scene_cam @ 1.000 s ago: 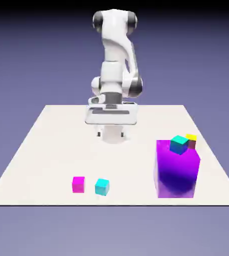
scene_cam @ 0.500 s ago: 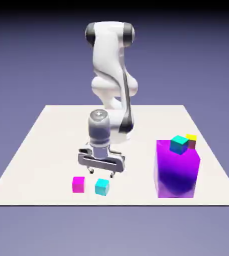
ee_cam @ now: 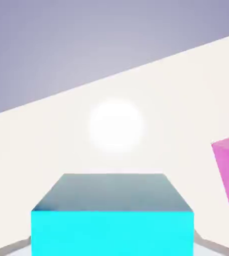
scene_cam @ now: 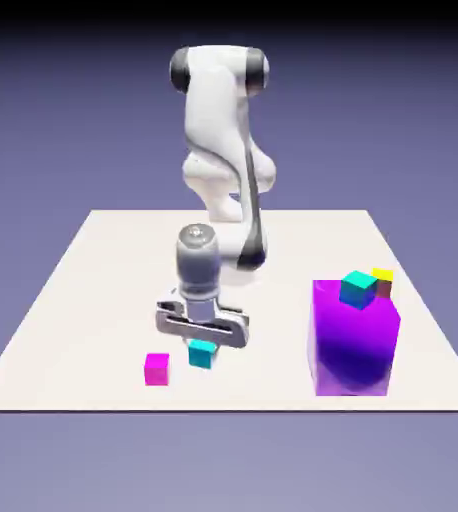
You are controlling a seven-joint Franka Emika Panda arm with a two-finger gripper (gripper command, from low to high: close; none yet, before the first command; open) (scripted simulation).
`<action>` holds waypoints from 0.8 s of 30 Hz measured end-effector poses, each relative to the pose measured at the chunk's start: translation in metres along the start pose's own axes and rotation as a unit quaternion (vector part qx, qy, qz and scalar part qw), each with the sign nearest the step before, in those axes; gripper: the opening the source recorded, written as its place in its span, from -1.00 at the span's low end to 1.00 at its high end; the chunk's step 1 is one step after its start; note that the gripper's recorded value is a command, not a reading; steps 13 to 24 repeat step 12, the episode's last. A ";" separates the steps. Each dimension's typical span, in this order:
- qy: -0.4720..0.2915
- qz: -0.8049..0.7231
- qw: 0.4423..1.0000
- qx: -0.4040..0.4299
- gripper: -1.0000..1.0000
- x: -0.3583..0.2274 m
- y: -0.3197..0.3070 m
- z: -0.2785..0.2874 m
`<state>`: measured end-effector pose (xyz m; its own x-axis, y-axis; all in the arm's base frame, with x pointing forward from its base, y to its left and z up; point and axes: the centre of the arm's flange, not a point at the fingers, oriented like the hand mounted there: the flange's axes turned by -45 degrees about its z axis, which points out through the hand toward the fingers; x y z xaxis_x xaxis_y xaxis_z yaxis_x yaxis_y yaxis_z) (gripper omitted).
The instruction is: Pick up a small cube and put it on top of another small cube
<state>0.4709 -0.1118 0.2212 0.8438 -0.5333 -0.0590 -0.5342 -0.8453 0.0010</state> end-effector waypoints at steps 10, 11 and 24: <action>-0.001 0.126 0.992 0.008 1.00 0.018 0.054 0.041; -0.001 0.126 0.992 0.008 1.00 0.018 0.054 0.041; -0.001 0.126 0.992 0.008 1.00 0.019 0.053 0.026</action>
